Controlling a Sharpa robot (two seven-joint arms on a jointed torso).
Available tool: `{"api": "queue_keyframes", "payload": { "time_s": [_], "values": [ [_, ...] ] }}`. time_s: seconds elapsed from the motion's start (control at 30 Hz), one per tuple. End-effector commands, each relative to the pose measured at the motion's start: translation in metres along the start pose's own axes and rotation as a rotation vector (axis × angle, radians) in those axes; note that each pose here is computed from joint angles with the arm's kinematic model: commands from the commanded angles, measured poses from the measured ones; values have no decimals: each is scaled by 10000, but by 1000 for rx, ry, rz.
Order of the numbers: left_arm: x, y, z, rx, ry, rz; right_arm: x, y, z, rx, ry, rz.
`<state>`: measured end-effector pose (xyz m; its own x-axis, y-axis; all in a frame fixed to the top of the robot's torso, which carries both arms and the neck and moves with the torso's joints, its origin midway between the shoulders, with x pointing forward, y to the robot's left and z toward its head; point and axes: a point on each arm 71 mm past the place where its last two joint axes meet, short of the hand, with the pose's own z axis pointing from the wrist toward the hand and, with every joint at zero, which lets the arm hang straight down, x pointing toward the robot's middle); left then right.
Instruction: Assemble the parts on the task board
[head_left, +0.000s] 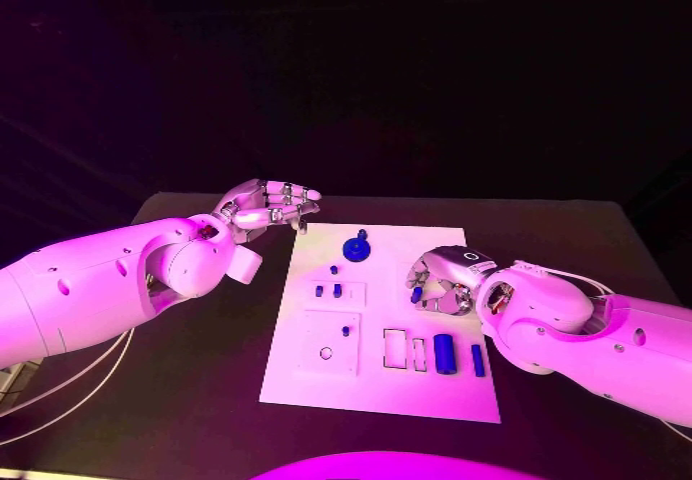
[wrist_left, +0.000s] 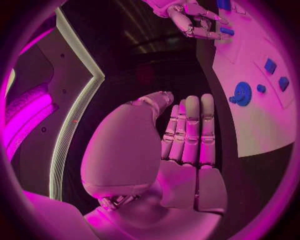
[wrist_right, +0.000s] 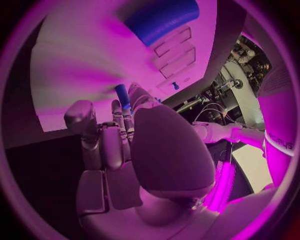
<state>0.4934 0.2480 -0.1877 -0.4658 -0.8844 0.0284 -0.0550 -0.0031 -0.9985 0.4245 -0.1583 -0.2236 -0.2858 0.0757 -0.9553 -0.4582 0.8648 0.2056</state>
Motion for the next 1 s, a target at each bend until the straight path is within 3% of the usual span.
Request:
{"api": "queue_keyframes", "payload": {
  "time_s": [0.03,0.8,1.0],
  "values": [
    [22,-9,3,7,19,-4,-4,19,6,-13,-14,-3],
    [23,-5,9,4,21,-4,-62,99,-38,-33,-116,12],
    [26,-3,17,4,22,-4,-133,287,-133,-90,-139,72]
  ]
}}
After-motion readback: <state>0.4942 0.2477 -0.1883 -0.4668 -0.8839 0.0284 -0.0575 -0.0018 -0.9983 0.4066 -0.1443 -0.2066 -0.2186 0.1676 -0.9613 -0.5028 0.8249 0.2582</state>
